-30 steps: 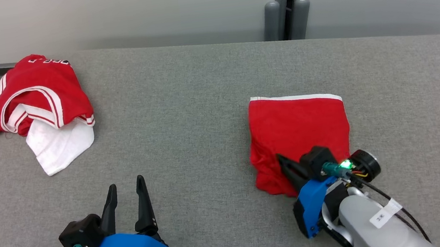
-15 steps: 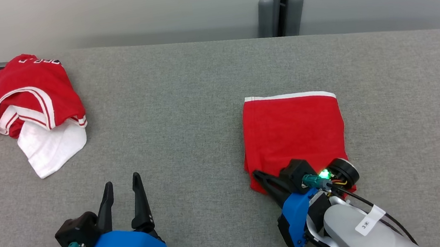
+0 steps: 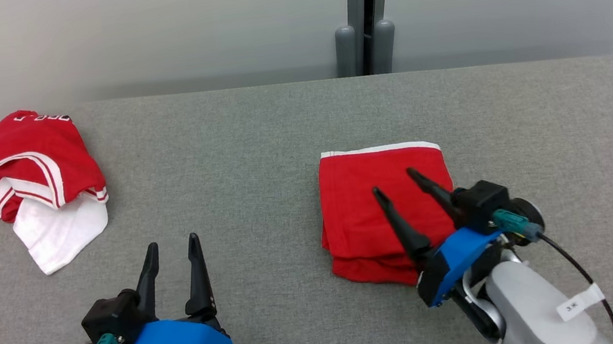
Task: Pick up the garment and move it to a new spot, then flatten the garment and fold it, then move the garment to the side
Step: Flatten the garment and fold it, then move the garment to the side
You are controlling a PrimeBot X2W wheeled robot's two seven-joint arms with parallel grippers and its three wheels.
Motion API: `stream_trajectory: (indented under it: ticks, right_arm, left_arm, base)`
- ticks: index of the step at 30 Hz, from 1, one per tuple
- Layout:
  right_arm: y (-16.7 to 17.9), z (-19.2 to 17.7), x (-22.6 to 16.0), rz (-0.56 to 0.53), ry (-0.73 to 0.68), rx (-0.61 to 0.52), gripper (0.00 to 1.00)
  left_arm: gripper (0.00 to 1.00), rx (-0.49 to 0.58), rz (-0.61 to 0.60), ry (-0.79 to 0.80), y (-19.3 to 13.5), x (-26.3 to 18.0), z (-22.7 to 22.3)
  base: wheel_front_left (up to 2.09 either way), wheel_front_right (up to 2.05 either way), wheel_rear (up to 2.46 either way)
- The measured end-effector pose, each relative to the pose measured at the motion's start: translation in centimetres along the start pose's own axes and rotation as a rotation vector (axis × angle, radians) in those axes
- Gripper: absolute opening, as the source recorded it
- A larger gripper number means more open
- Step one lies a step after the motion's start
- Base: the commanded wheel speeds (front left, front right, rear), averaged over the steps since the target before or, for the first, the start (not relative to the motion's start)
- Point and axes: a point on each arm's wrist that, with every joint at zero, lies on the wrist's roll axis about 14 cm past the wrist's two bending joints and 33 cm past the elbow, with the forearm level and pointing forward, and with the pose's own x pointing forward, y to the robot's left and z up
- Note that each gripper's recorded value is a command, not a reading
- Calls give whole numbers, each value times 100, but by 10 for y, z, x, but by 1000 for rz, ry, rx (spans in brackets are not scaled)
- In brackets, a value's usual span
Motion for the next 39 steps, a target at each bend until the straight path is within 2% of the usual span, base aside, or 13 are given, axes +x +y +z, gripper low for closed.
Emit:
stream_trajectory:
  ticks: [4, 8, 17, 39]
  right_arm:
    - [-33, 6, -22, -131, -50, 42, 100]
    - [-61, 7, -50, -244, -82, 65, 100]
    - [-83, -19, -107, -387, -50, 107, 100]
    - [-85, -29, -115, -404, -24, 117, 100]
  left_arm:
    - [100, 16, -32, -6, -11, 0, 0]
    - [100, 26, -15, 0, -7, -6, -5]
    - [100, 32, 38, 27, 7, -24, -19]
    - [100, 27, 55, 37, 12, -34, -27]
  base:
    - [0, 0, 0]
    - [0, 0, 0]
    - [0, 0, 0]
    - [0, 0, 0]
